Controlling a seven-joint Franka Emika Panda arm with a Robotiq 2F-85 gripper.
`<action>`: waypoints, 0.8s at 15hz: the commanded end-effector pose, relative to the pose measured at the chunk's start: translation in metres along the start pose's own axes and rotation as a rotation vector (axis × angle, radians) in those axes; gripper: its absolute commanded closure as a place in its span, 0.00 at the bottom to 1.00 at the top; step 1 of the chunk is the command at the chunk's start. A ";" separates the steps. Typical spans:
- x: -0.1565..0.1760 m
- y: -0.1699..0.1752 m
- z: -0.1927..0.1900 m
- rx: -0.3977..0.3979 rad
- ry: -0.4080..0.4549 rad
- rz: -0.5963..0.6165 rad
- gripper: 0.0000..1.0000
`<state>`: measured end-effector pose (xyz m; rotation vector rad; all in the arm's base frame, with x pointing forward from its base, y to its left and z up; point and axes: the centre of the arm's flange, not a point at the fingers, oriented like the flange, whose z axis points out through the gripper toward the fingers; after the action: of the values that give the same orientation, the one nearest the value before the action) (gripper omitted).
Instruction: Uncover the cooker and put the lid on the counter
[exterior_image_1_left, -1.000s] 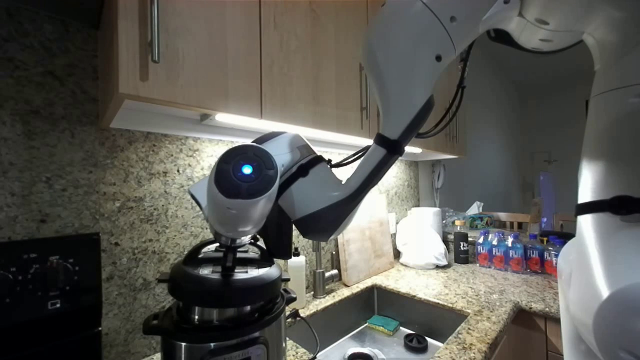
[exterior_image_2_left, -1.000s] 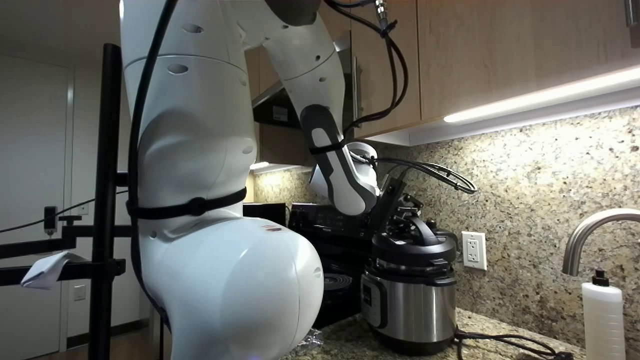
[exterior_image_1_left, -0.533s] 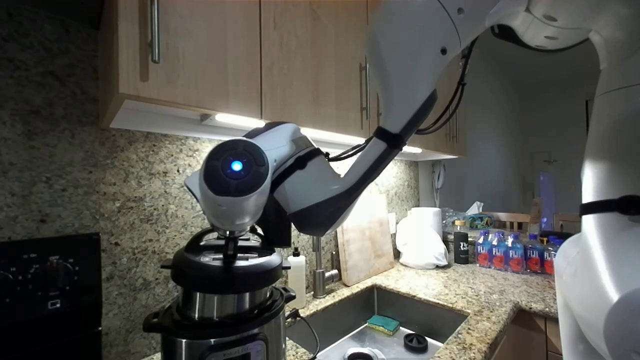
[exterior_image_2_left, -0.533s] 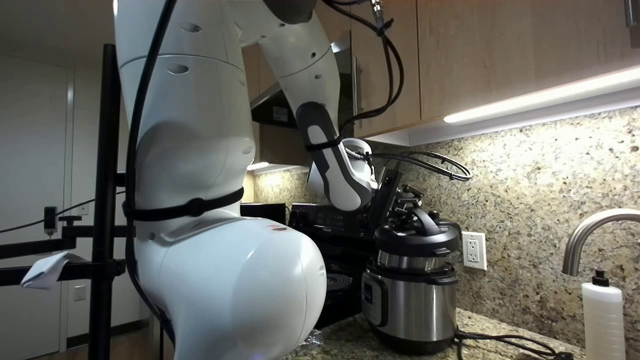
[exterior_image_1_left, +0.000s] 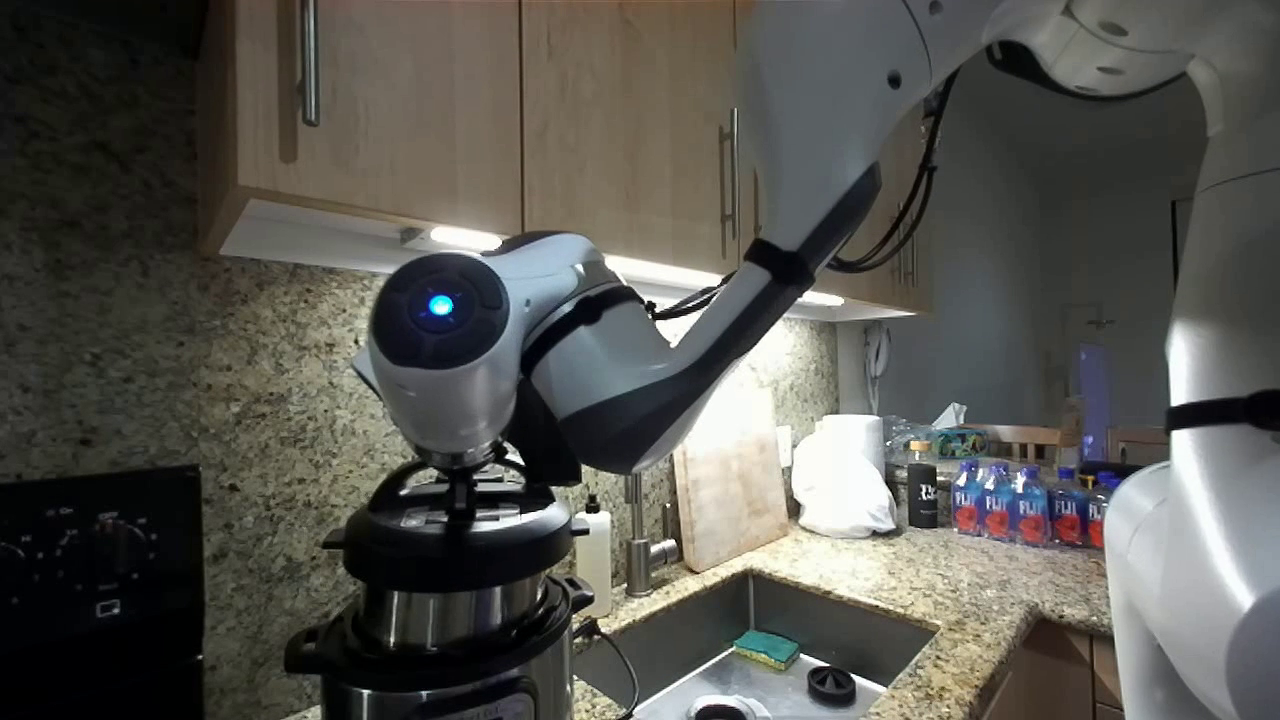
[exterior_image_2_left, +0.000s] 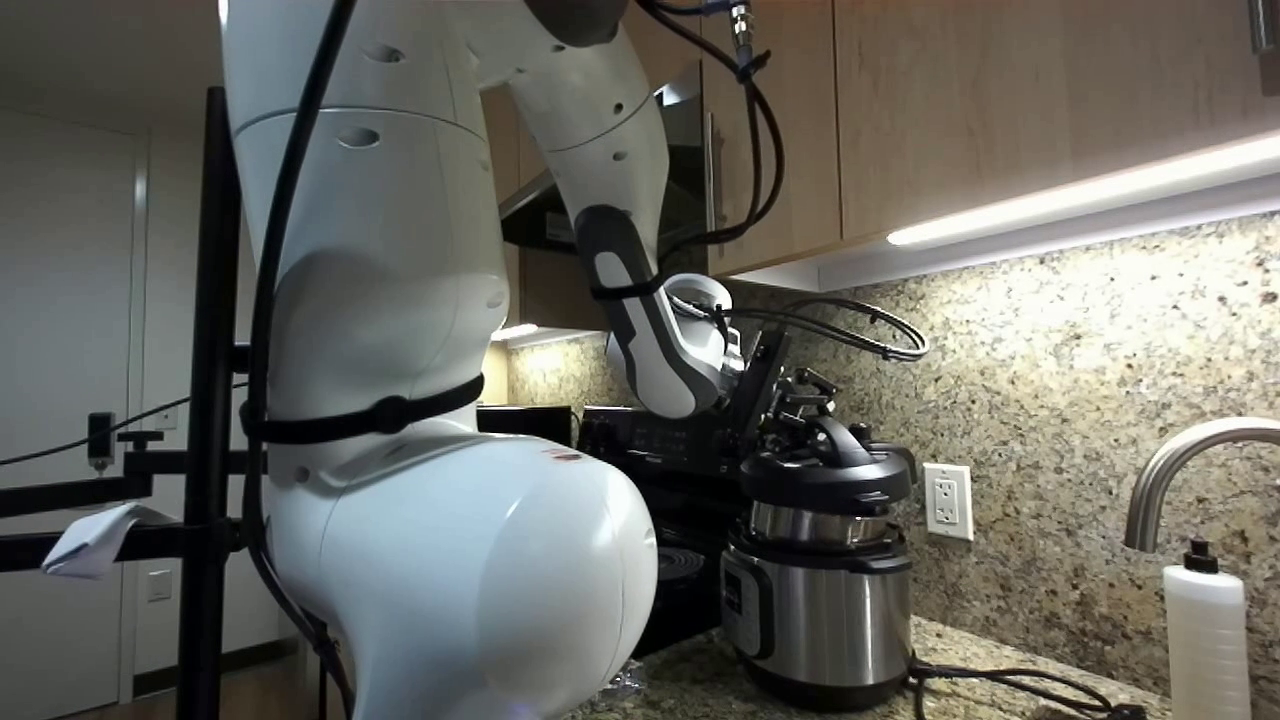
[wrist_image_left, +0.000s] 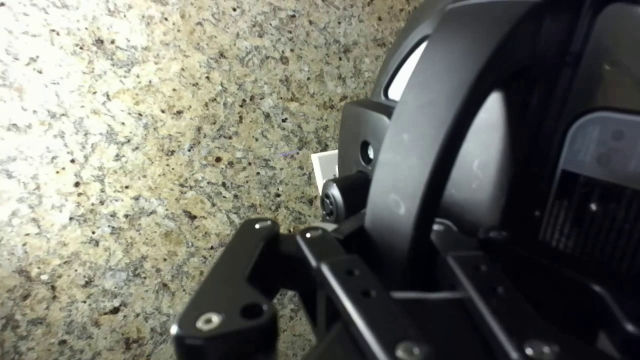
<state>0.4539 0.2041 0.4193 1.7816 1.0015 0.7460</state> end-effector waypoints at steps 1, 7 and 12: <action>-0.002 0.027 -0.028 -0.023 -0.042 -0.031 0.99; 0.005 0.028 -0.038 -0.018 -0.056 -0.025 0.99; -0.011 0.038 -0.019 -0.046 -0.143 0.005 0.99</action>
<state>0.4436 0.2101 0.4350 1.7958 0.9495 0.6614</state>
